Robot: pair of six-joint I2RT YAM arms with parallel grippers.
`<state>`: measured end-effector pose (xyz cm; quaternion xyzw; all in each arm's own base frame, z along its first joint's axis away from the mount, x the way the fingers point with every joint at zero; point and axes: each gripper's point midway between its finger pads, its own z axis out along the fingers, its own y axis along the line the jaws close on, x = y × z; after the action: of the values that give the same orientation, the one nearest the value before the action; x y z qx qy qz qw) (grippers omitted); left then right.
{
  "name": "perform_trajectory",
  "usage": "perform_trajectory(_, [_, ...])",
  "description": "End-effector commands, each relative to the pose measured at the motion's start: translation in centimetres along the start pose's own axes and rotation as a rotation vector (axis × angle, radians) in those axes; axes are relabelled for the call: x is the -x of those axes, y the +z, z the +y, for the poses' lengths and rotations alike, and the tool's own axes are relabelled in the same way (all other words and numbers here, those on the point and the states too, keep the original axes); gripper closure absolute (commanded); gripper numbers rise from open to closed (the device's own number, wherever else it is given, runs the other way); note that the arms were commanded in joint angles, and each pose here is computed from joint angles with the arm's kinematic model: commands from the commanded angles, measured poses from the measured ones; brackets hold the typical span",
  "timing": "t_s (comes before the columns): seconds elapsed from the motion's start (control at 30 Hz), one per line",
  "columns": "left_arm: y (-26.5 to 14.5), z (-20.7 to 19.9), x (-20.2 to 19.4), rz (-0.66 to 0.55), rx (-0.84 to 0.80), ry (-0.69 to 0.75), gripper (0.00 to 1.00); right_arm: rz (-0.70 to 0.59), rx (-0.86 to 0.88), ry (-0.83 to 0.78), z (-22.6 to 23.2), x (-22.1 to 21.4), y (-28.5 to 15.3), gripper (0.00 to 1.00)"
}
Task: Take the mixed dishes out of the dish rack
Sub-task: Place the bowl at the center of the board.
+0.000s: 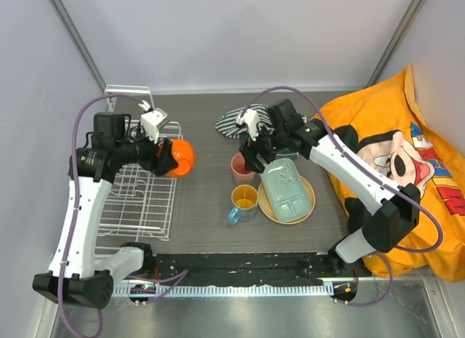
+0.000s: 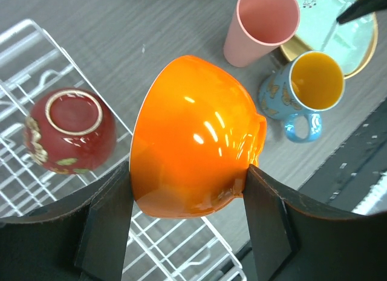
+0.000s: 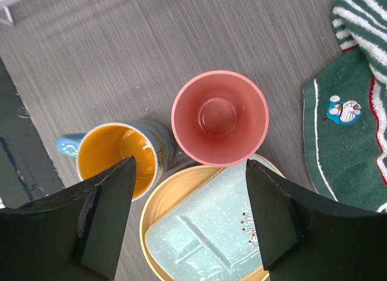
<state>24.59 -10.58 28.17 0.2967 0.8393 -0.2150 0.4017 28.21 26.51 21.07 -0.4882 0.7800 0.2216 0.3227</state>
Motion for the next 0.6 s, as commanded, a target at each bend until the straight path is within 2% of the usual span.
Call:
perform_trajectory(0.0, [-1.0,0.6,2.9,-0.107,0.131,0.186,1.0,-0.053,0.074,0.07,0.1,2.2,-0.8,0.22])
perform_trajectory(0.23, [-1.4,-0.7,4.9,-0.147,0.166,0.336,1.0,-0.09,0.175,0.159,-0.2,4.2,-1.6,0.23])
perform_trajectory(0.57, [-2.0,-0.7,7.6,-0.155,0.289,0.569,1.0,-0.081,0.13,0.152,-2.8,6.8,-2.6,0.23])
